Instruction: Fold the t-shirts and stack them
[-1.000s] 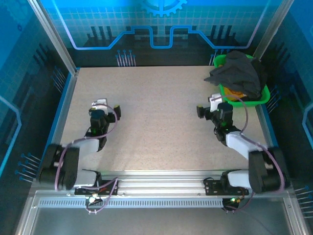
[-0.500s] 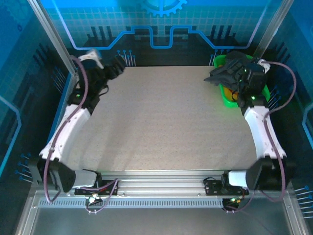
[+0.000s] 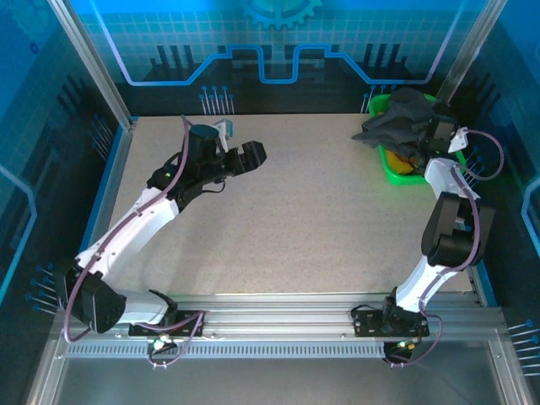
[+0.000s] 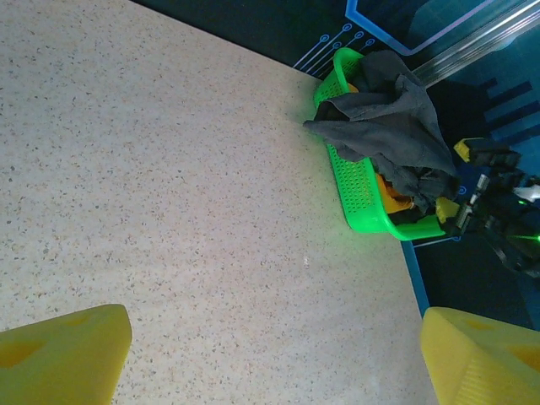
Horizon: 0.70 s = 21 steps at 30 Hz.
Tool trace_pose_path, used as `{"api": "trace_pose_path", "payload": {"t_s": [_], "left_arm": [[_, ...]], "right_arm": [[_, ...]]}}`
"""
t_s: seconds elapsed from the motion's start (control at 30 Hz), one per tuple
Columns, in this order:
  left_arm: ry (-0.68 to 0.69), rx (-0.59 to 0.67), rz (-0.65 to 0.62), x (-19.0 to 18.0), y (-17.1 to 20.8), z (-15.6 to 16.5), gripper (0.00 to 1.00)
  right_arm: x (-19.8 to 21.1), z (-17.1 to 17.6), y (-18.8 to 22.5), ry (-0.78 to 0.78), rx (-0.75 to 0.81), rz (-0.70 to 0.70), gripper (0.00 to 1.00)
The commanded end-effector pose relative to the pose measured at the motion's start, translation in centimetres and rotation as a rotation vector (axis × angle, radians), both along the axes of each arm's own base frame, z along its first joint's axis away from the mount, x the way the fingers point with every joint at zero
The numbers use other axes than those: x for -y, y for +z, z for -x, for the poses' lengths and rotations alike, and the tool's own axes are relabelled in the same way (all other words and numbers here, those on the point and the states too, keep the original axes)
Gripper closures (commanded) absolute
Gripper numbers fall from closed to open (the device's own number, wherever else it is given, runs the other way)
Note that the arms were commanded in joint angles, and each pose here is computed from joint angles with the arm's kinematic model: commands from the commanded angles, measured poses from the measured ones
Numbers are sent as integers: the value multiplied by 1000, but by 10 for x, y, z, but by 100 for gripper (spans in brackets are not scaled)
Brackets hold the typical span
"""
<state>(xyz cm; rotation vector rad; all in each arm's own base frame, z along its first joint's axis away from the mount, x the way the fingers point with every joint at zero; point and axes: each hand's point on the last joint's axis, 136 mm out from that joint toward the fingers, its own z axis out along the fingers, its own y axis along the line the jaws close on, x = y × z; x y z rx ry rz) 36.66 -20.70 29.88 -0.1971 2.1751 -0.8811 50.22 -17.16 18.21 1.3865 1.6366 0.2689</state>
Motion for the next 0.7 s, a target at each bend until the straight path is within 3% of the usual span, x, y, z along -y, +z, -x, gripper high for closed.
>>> {"api": "trace_pose_path", "payload": {"t_s": [0.0, 0.1, 0.2, 0.3, 0.47, 0.5, 0.67], "left_arm": [[-11, -16, 18, -2, 5, 15, 10], [2, -17, 13, -7, 6, 20, 11], [8, -13, 11, -9, 8, 23, 11], [9, -12, 1, -11, 9, 24, 12], [24, -1, -11, -14, 11, 22, 12], [25, 2, -12, -14, 12, 22, 12], [13, -4, -15, -12, 9, 20, 12]], "right_arm": [[12, -18, 2, -27, 30, -46, 0], [12, -35, -14, -2, 29, -85, 2], [13, -44, -28, -9, 22, -136, 10], [7, -49, -37, -4, 34, -200, 35], [-8, -40, -20, -12, 165, -220, 95], [-11, -35, -14, -23, 189, -214, 100], [-30, -13, 30, -14, 289, -159, 100]]}}
